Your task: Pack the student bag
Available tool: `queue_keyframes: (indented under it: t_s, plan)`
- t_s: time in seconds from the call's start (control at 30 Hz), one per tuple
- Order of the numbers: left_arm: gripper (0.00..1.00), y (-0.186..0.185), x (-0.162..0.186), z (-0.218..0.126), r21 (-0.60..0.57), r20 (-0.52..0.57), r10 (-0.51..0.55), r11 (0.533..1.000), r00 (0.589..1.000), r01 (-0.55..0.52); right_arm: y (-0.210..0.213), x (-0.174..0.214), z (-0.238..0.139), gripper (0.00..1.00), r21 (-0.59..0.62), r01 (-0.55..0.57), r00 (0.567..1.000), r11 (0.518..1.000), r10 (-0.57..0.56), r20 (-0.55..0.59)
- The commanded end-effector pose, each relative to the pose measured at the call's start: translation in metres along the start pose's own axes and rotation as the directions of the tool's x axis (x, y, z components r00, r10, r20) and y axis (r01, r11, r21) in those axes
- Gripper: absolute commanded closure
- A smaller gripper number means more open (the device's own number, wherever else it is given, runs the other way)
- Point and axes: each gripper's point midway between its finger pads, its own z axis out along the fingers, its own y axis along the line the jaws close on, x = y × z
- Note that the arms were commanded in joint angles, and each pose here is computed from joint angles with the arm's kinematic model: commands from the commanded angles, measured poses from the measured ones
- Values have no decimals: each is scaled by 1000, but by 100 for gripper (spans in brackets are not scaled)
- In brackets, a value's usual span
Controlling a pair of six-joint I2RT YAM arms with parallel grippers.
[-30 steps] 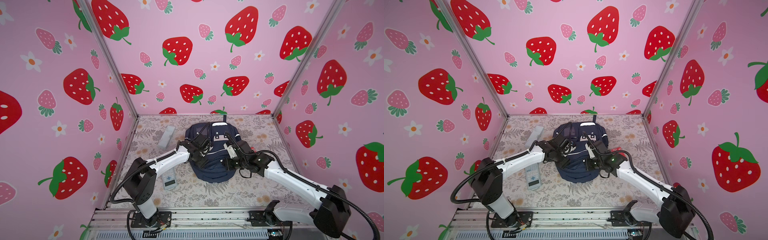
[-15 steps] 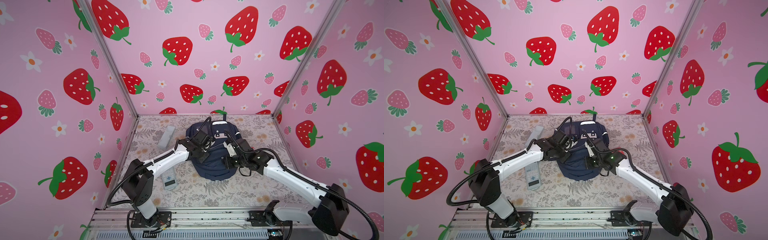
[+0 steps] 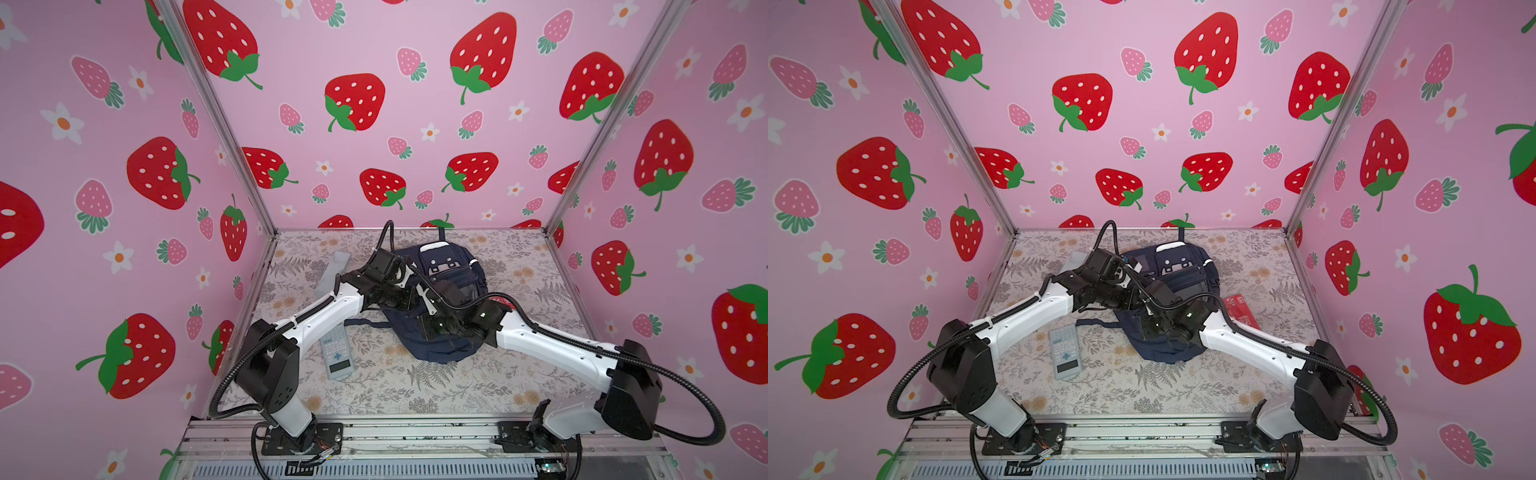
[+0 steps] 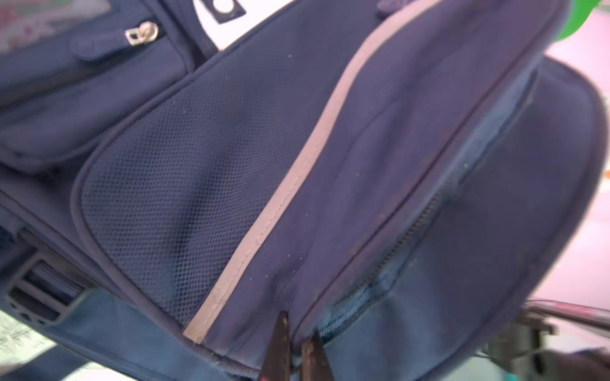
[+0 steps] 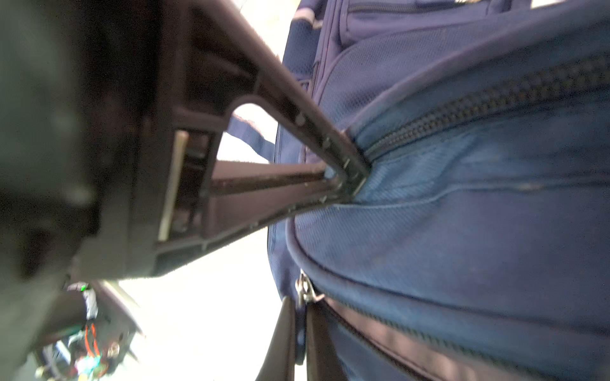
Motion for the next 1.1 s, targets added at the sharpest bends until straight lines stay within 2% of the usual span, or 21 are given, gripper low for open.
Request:
queue_keyframes:
  t_s: [0.0,0.1,0.23,0.33,0.43,0.5,0.57,0.6,0.67,0.73,0.83,1.0,1.07]
  plan:
    - [100,-110,-52,-57,386,217,58,912,974,-140,32,21,22,100,-90,44,998,995,-48,-43]
    - [100,-102,-54,-67,354,233,55,925,971,-137,26,29,28,100,-61,27,999,998,-29,-42]
    - [100,-94,-49,-70,348,221,51,929,974,-127,26,36,29,100,-84,3,1000,996,-3,-4]
    - [100,-90,-37,-62,354,181,55,928,982,-117,28,45,37,100,-105,-21,1000,994,20,-13]
    - [100,-75,-20,-47,306,134,62,947,989,-101,34,46,45,100,-124,-37,999,992,36,-13]
    - [100,-60,-10,-40,257,107,70,962,992,-95,35,41,44,92,-126,-33,999,992,34,3]
    - [100,-35,0,-35,140,74,86,986,994,-96,33,32,32,68,-113,-34,998,993,39,43]
    - [99,-26,4,-35,94,56,97,990,994,-102,32,27,25,61,-108,-35,997,994,42,64]
    - [86,-11,11,-36,30,18,109,994,994,-109,26,17,5,53,-87,-28,993,996,38,112]
    - [75,-3,16,-36,-2,-10,123,992,992,-123,19,11,-14,50,-65,-21,987,998,31,156]
    - [55,13,20,-44,-101,-22,110,989,994,-112,4,2,-44,49,-53,-45,979,998,54,198]
    - [1,33,1,-85,-294,96,164,947,982,-129,-9,-20,-88,38,-91,-49,963,995,72,261]
    - [1,55,-11,-104,-411,128,188,903,974,-120,-11,-31,-91,36,-110,-41,960,993,69,270]
